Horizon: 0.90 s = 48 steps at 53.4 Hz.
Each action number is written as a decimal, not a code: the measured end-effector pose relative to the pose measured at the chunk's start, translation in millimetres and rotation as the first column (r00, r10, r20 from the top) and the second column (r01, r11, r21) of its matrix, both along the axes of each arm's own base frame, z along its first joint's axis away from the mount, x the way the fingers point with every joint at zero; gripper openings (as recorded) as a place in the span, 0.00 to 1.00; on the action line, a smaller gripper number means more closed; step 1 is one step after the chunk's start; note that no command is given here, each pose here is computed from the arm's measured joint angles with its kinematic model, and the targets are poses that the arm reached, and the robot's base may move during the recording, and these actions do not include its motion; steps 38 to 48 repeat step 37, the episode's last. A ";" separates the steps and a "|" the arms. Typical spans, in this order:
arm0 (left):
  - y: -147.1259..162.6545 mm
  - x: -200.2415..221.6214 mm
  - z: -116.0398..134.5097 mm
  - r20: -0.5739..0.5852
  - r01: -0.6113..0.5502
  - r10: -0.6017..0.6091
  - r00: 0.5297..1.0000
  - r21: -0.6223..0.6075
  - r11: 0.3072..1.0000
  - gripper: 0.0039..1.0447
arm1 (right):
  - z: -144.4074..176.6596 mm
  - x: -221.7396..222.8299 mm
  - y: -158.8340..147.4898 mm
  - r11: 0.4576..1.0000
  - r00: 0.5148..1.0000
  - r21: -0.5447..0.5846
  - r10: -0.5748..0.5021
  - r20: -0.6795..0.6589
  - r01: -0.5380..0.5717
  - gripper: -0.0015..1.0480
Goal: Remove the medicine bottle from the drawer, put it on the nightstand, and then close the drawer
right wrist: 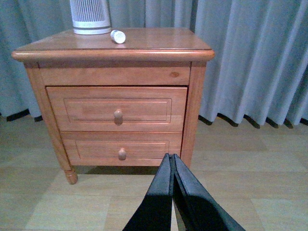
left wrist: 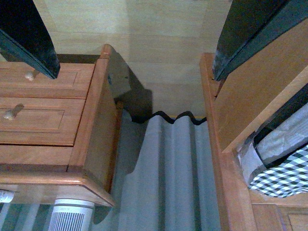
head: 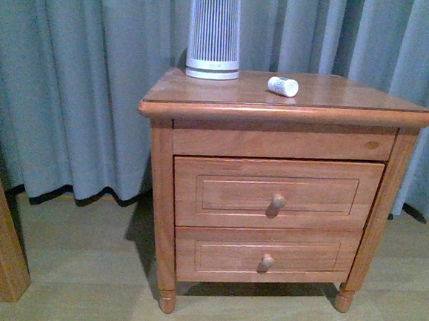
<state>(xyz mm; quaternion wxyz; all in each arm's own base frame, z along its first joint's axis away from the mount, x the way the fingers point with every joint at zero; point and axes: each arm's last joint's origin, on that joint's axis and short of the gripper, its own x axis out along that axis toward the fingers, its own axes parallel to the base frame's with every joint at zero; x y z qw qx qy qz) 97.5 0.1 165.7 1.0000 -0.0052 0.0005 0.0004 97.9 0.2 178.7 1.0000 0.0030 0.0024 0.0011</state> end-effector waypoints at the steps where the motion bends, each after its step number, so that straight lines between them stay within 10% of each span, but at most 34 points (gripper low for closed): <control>1: 0.0 0.0 0.0 0.000 0.000 0.000 1.000 0.000 1.000 0.94 | -0.8 0.0 0.0 1.000 1.000 0.000 0.000 0.000 0.000 0.03; 21: 0.0 0.0 0.0 0.000 0.000 0.000 1.000 0.000 1.000 0.94 | -11.0 -0.6 0.0 1.000 1.000 -0.003 0.001 0.008 -0.001 0.04; 37: 0.0 0.0 0.0 0.000 0.000 0.000 1.000 0.000 1.000 0.94 | -11.0 -0.6 0.0 1.000 1.000 -0.003 0.000 0.009 0.000 0.56; 48: 0.0 0.0 0.0 0.000 0.000 0.000 1.000 0.000 1.000 0.94 | -11.0 -0.6 0.0 1.000 1.000 -0.003 0.000 0.009 0.000 0.56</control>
